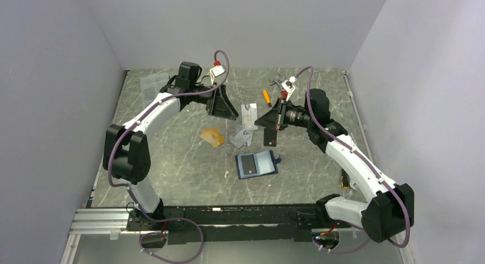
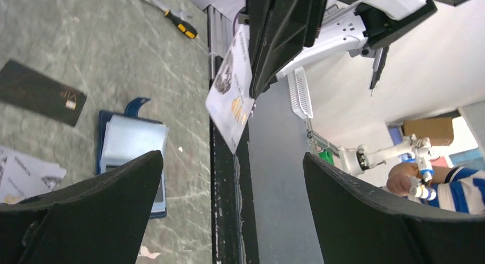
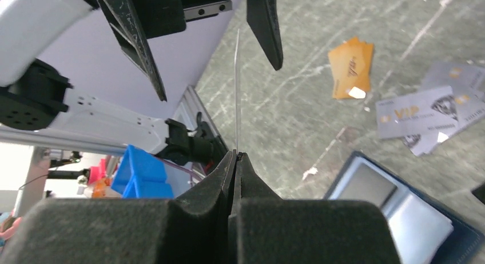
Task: Put the credit cards into the card holder
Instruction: Pick up the credit card from the center of the board.
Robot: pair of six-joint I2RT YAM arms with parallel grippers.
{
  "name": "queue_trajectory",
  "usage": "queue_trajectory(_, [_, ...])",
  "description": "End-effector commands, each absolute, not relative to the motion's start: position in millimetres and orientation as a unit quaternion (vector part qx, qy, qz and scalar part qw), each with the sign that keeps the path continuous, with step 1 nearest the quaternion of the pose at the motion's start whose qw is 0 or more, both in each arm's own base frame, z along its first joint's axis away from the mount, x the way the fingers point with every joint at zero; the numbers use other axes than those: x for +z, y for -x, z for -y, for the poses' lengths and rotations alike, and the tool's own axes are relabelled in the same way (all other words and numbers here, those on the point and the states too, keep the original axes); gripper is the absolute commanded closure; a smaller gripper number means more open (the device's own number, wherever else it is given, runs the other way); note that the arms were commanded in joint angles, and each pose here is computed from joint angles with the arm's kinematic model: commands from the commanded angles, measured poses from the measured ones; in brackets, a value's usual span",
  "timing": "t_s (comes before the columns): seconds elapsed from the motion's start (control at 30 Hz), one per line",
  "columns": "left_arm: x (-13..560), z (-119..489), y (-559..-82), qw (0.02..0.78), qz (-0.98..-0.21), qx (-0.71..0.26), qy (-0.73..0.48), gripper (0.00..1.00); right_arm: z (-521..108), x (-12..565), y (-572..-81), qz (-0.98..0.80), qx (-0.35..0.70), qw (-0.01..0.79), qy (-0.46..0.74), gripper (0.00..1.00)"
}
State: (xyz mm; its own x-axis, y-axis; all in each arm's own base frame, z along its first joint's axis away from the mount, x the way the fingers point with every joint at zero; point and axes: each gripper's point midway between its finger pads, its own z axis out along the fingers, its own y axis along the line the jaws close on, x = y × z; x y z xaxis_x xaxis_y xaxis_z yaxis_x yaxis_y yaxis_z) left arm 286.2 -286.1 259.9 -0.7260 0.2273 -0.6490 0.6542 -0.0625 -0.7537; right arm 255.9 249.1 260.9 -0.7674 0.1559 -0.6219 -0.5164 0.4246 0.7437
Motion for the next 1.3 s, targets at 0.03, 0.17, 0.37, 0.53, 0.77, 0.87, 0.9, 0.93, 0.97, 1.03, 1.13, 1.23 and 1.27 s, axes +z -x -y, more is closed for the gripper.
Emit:
queue_trajectory(0.03, [306,293,-273,0.186,-0.609,-0.673,-0.377,0.01,-262,310,-255,-0.713,0.586,0.357,0.147,1.0])
queue_trajectory(0.17, [305,298,-275,0.19,-0.609,-0.672,-0.377,0.01,-264,318,-253,-0.698,0.602,0.358,0.148,1.0])
queue_trajectory(0.37, [322,303,-275,0.209,-0.598,-0.671,-0.385,0.12,-265,314,-257,-0.701,0.601,0.359,0.137,1.0])
queue_trajectory(0.53, [334,304,-275,0.214,-0.585,-0.678,-0.389,0.42,-267,306,-263,-0.708,0.594,0.36,0.125,1.0])
queue_trajectory(0.77, [337,306,-270,0.194,-0.574,-0.693,-0.39,0.68,-273,306,-261,-0.701,0.604,0.356,0.13,1.0])
queue_trajectory(0.87, [339,305,-268,0.192,-0.569,-0.696,-0.394,0.77,-275,309,-258,-0.69,0.616,0.355,0.135,0.92])
queue_trajectory(0.9, [339,305,-267,0.192,-0.569,-0.696,-0.394,0.8,-276,310,-258,-0.687,0.62,0.354,0.135,0.89])
queue_trajectory(0.93, [339,306,-267,0.192,-0.569,-0.695,-0.394,0.83,-276,313,-259,-0.684,0.623,0.354,0.136,0.85])
queue_trajectory(0.97, [339,306,-266,0.19,-0.57,-0.695,-0.394,0.87,-278,317,-259,-0.679,0.629,0.353,0.14,0.83])
queue_trajectory(1.03, [340,306,-264,0.189,-0.57,-0.696,-0.393,0.94,-280,323,-262,-0.671,0.634,0.355,0.144,0.8])
queue_trajectory(1.13, [342,306,-260,0.189,-0.57,-0.696,-0.394,1.0,-284,331,-265,-0.663,0.644,0.352,0.149,0.79])
queue_trajectory(1.23, [342,305,-259,0.189,-0.572,-0.696,-0.391,1.0,-286,338,-265,-0.651,0.656,0.351,0.15,0.8])
queue_trajectory(1.27, [342,305,-259,0.19,-0.573,-0.695,-0.391,1.0,-286,339,-265,-0.649,0.66,0.349,0.149,0.8])
